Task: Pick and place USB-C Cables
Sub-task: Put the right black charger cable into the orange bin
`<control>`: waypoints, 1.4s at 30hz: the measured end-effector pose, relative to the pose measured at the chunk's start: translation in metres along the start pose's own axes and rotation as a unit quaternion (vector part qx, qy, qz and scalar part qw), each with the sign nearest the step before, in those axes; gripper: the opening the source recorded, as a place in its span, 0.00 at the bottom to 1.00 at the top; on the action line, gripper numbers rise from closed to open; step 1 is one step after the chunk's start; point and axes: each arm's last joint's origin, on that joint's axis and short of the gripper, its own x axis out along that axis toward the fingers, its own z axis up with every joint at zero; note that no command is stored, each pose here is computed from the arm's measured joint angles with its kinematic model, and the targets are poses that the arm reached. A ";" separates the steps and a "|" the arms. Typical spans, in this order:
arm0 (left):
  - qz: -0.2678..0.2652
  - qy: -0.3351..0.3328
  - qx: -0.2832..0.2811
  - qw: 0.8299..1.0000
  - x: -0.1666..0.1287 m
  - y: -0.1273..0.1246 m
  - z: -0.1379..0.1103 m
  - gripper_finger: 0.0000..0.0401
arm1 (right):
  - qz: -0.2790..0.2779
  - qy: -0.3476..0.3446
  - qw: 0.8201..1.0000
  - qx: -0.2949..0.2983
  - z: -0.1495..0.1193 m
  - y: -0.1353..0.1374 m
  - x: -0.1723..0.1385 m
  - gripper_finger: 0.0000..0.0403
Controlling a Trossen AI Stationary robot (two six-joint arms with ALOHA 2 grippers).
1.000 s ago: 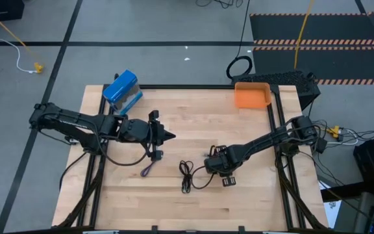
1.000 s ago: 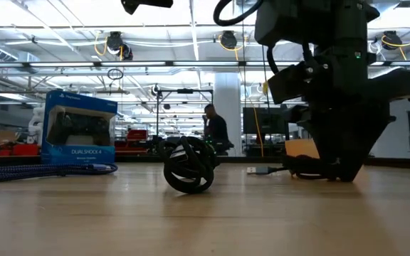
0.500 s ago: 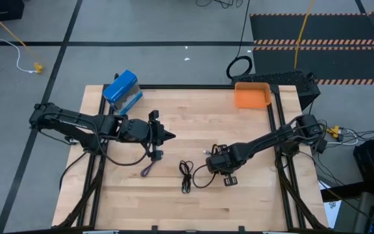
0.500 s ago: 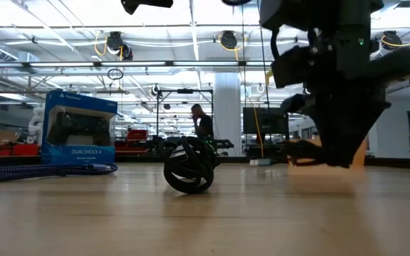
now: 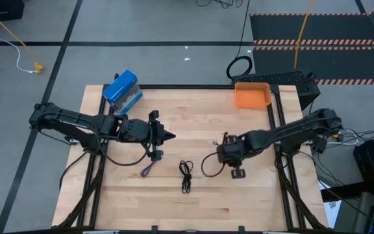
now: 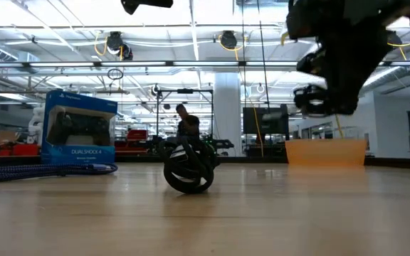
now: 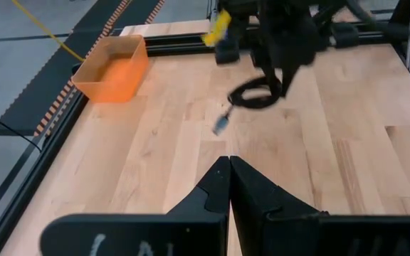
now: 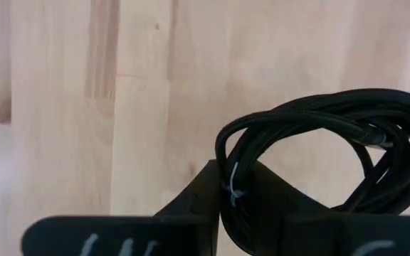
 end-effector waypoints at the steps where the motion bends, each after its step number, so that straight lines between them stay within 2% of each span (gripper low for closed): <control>1: 0.000 0.000 0.000 1.000 0.000 0.000 0.000 0.02 | -0.001 0.001 1.000 0.007 -0.002 -0.002 -0.007 0.09; 10: 0.000 -0.002 0.002 1.000 0.000 0.000 0.000 0.02 | -0.011 0.014 0.998 0.052 -0.004 -0.011 -0.076 0.09; 19: 0.000 -0.003 0.003 1.000 0.000 0.000 0.001 0.02 | -0.024 0.012 0.997 0.078 -0.002 -0.026 -0.127 0.09; 32: 0.000 -0.007 -0.001 1.000 0.000 0.000 0.001 0.02 | -0.048 0.035 0.992 0.110 -0.008 -0.048 -0.136 0.09; 42: -0.007 -0.023 0.003 1.000 -0.001 -0.004 0.004 0.02 | -0.063 0.035 0.989 0.132 -0.015 -0.085 -0.141 0.09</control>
